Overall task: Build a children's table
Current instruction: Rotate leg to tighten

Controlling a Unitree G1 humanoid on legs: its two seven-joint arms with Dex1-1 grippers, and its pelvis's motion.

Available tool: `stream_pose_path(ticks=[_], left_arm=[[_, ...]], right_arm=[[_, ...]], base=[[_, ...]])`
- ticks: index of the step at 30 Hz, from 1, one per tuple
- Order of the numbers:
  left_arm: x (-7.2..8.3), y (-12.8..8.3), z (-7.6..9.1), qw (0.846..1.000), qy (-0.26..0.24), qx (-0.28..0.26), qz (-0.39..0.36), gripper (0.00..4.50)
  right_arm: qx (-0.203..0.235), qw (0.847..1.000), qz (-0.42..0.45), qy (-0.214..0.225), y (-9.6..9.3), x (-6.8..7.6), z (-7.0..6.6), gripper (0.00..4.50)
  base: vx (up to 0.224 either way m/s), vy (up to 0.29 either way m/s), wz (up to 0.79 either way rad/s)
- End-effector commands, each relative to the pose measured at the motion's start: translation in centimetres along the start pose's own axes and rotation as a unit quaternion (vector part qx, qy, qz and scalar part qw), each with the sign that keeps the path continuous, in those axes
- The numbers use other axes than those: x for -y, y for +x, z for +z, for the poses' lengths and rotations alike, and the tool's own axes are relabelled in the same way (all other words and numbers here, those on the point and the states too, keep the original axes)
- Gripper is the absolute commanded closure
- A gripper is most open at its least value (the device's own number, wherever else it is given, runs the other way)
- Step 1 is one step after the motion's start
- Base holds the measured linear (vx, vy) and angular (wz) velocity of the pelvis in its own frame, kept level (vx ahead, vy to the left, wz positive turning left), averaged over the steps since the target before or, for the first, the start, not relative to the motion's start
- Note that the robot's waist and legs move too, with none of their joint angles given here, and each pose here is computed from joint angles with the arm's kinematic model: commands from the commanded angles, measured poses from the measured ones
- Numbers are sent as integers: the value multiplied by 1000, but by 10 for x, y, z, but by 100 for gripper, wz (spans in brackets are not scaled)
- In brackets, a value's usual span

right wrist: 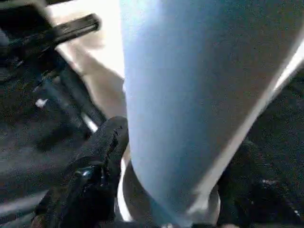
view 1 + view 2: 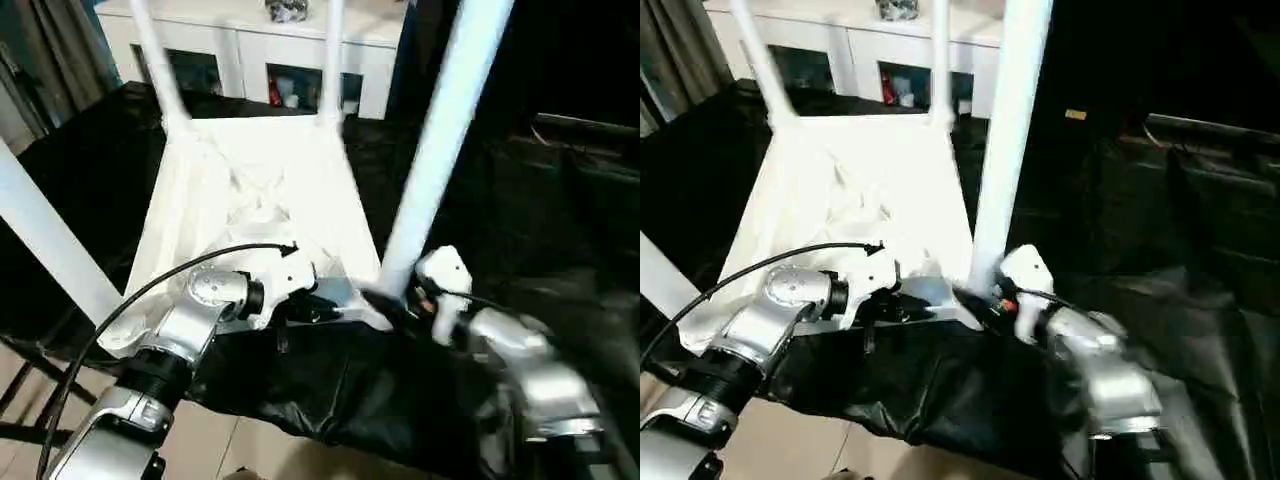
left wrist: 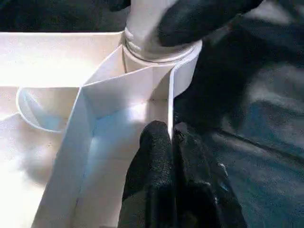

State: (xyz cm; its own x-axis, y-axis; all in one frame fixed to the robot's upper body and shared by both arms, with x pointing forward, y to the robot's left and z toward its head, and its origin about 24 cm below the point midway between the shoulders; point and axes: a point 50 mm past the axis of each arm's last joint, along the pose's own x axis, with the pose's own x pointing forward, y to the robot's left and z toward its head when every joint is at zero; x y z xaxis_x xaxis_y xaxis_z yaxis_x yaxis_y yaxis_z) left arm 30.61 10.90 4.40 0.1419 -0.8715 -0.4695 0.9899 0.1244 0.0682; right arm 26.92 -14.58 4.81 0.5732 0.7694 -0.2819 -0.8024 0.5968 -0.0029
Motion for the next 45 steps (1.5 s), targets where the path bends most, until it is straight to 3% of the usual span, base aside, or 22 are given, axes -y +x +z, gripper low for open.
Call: stream_pose_path(ticks=[1, 3, 4, 5, 6, 7, 8, 9, 13, 17, 21, 22, 24, 27, 31, 32, 34, 37, 41, 43, 45], left_arm=[[3, 5, 2, 999, 7, 16, -41, 450], [3, 4, 4, 998, 18, 20, -56, 450], [4, 4, 4, 998, 17, 21, -58, 450], [6, 4, 5, 996, 16, 24, -79, 450], [6, 4, 5, 996, 16, 24, -82, 450], [7, 5, 8, 994, 23, 35, -99, 450], [7, 5, 8, 994, 23, 35, -99, 450], [9, 6, 9, 992, 26, 41, -112, 450], [11, 7, 14, 989, 36, 61, -130, 450], [12, 8, 15, 987, 40, 72, -141, 450], [10, 1, 15, 987, 55, 85, -124, 450], [10, 1, 15, 987, 55, 85, -124, 450], [-2, -12, 23, 988, 25, 141, -56, 406], [-15, -30, 28, 979, -21, 198, 43, 387], [-23, -50, 19, 948, -72, 218, 218, 357], [-24, -55, 15, 925, -107, 226, 287, 343], [-22, -58, 13, 904, -133, 236, 330, 336], [-10, -61, 12, 858, -159, 254, 417, 336], [-2, -61, 10, 848, -154, 240, 446, 336], [6, -62, 6, 830, -171, 235, 477, 336], [11, -61, 3, 825, -180, 224, 487, 336]], right_arm=[[-7, 997, 73, -7, -22, 1, 3, 151], [-15, 997, 76, -2, -43, 13, 5, 151], [-16, 997, 76, -2, -44, 14, 5, 151], [-24, 998, 66, -4, -60, 24, 6, 151], [-25, 998, 64, -5, -62, 26, 7, 151], [-37, 998, 41, -6, -82, 41, 8, 151], [-37, 998, 41, -6, -82, 41, 8, 151], [-41, 999, 14, 8, -101, 52, 10, 151], [-44, 998, -32, 12, -120, 64, 12, 151], [-47, 997, -66, 20, -119, 67, 7, 151], [-22, 989, -139, 51, -100, 71, 4, 151], [-22, 989, -139, 51, -100, 71, 4, 119], [-5, 979, -194, 56, -92, 75, 6, 114], [18, 970, -240, 48, -84, 72, 11, 88], [47, 962, -267, 34, -69, 59, 19, 61], [47, 949, -308, 34, -66, 57, 18, 43], [40, 943, -326, 45, -63, 54, 15, 35], [29, 928, -367, 58, -56, 44, 7, 27], [13, 925, -375, 60, -50, 39, 0, 27], [5, 919, -387, 80, -44, 33, -7, 27], [0, 917, -389, 85, -38, 30, -8, 27]], base=[[0, 0, 0], [0, 0, 0], [0, 0, 0], [0, 0, 0], [0, 0, 0], [0, 0, 0], [0, 0, 0], [0, 0, 0], [0, 0, 0], [0, 0, 0], [0, 0, 0], [0, 0, 0], [0, 0, 0], [0, 0, 0], [0, 0, 0], [0, 0, 0], [0, 0, 0], [0, 0, 0], [0, 0, 0], [0, 0, 0], [0, 0, 0]])
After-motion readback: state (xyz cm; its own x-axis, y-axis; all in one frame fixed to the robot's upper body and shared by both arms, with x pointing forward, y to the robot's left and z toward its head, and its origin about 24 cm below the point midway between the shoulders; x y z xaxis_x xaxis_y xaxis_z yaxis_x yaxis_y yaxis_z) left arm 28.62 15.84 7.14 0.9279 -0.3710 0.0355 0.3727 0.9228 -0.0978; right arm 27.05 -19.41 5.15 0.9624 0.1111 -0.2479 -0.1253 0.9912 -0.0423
